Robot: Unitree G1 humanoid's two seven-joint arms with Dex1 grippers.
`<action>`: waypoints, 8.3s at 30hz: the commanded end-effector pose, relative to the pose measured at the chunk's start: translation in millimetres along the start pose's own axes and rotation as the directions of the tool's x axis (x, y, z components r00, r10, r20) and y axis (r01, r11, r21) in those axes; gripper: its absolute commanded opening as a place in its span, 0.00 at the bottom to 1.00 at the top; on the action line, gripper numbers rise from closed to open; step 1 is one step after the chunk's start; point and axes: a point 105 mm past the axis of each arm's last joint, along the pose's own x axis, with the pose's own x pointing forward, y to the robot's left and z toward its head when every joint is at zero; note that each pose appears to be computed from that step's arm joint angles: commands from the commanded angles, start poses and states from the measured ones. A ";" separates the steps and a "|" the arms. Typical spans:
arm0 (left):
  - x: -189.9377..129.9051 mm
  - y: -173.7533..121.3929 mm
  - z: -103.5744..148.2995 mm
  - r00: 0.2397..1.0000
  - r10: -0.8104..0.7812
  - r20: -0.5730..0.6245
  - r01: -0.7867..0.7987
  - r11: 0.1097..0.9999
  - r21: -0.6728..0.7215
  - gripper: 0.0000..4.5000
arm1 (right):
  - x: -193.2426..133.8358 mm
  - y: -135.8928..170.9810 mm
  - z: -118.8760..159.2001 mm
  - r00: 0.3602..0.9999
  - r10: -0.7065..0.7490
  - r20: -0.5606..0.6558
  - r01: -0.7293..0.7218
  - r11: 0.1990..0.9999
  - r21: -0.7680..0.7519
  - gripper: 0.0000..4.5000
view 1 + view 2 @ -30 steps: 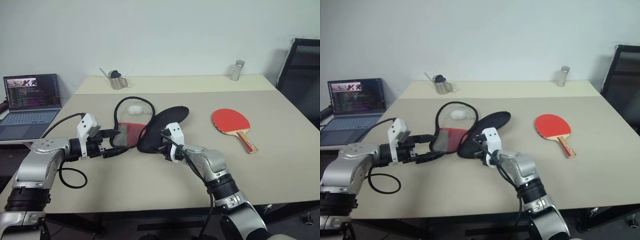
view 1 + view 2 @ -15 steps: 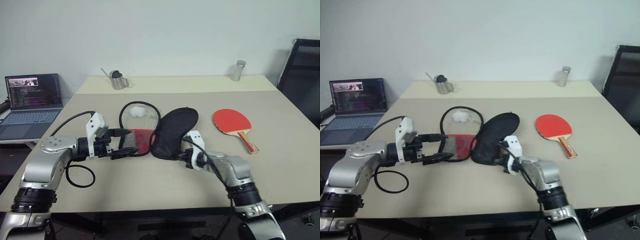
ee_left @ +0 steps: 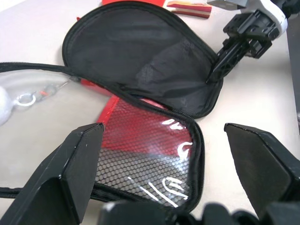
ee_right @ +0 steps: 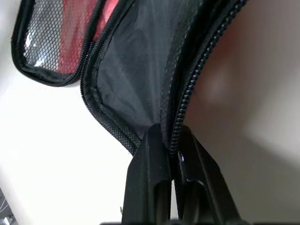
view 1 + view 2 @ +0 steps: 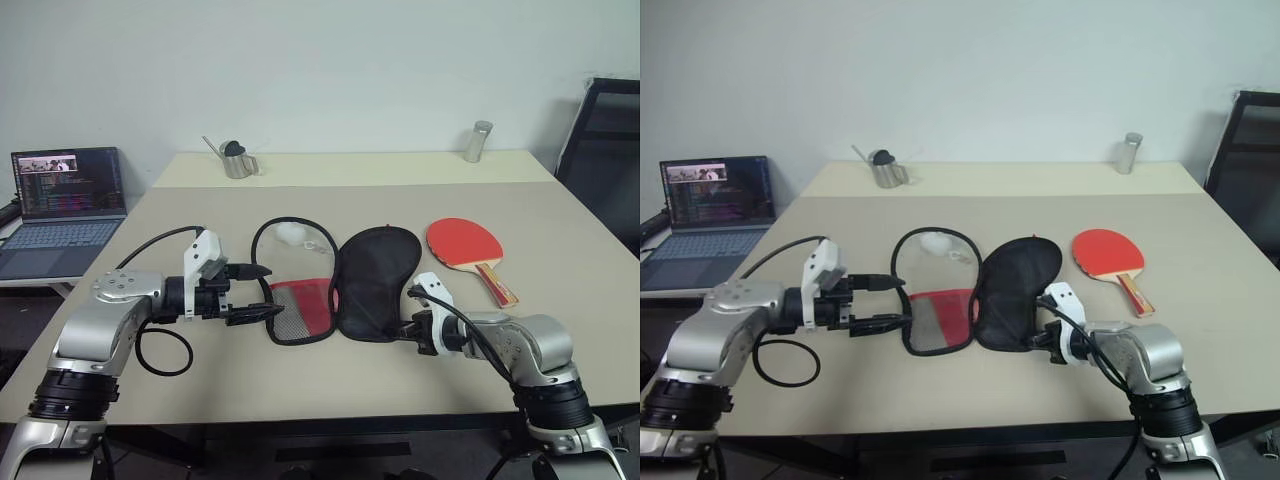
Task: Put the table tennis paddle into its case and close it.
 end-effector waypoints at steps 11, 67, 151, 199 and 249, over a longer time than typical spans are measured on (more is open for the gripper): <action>12.3 -11.0 18.5 0.995 -0.093 0.039 0.091 0.995 0.046 1.00 | -39.0 -16.4 -0.4 0.999 -0.036 -0.027 0.036 0.999 0.001 0.02; 40.8 -11.6 38.7 0.985 -0.162 0.061 0.154 0.981 0.120 1.00 | -93.3 -166.7 63.0 0.795 -0.542 0.273 0.572 0.819 -0.042 0.99; 31.9 -10.4 26.4 0.994 -0.098 0.050 0.092 0.990 0.103 1.00 | 15.4 -12.8 34.4 0.846 -0.465 0.261 0.441 0.885 0.147 0.25; 9.0 17.0 -8.1 0.992 0.067 -0.103 -0.053 0.990 0.132 1.00 | -91.9 51.7 88.8 0.925 0.168 0.340 0.062 0.818 -0.572 0.99; 147.2 19.5 72.6 0.974 -0.146 0.174 0.104 0.968 0.229 1.00 | -170.8 -17.9 58.3 0.960 -0.103 0.259 0.239 0.781 -0.576 0.99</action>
